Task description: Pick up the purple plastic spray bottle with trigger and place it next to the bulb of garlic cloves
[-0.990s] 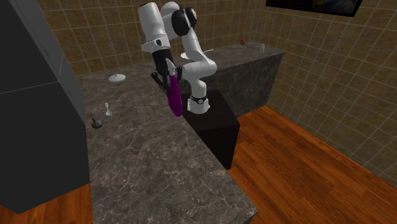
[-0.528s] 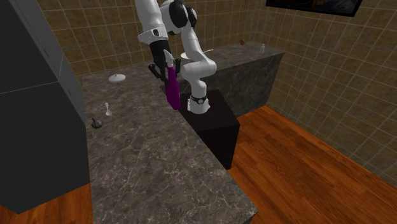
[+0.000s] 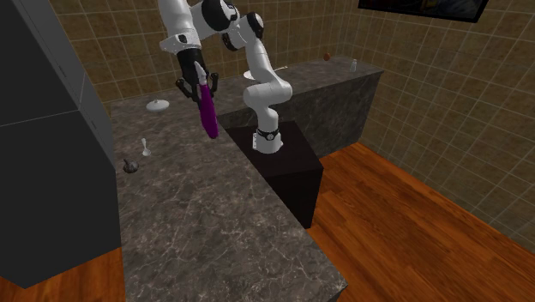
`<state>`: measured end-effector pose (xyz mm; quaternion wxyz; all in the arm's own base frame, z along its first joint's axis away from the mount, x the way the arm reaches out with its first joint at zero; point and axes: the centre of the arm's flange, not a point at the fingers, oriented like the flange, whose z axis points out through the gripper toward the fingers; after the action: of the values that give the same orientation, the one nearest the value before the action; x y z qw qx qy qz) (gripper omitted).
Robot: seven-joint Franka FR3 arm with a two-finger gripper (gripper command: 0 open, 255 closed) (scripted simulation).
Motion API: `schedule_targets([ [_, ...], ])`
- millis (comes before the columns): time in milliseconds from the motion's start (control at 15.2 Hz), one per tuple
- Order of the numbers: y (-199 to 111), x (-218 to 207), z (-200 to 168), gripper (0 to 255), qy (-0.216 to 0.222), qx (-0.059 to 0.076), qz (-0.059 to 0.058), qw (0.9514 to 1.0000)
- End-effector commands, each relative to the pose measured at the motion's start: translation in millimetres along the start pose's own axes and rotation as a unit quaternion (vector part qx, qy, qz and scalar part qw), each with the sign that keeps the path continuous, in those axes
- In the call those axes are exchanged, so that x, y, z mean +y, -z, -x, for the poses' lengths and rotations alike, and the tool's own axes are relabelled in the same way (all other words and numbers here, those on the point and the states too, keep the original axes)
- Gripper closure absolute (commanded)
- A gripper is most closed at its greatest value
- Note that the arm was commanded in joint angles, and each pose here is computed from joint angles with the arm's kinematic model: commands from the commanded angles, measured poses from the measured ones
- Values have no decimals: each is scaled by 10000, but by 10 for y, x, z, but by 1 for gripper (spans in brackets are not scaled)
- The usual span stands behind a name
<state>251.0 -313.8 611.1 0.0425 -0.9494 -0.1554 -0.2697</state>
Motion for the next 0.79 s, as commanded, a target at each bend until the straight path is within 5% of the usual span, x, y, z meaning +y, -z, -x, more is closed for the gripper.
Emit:
schedule_targets([
  [0,120,134,190,255,5,-5,-5,10000],
  [726,782,865,1256,255,5,-5,-5,10000],
])
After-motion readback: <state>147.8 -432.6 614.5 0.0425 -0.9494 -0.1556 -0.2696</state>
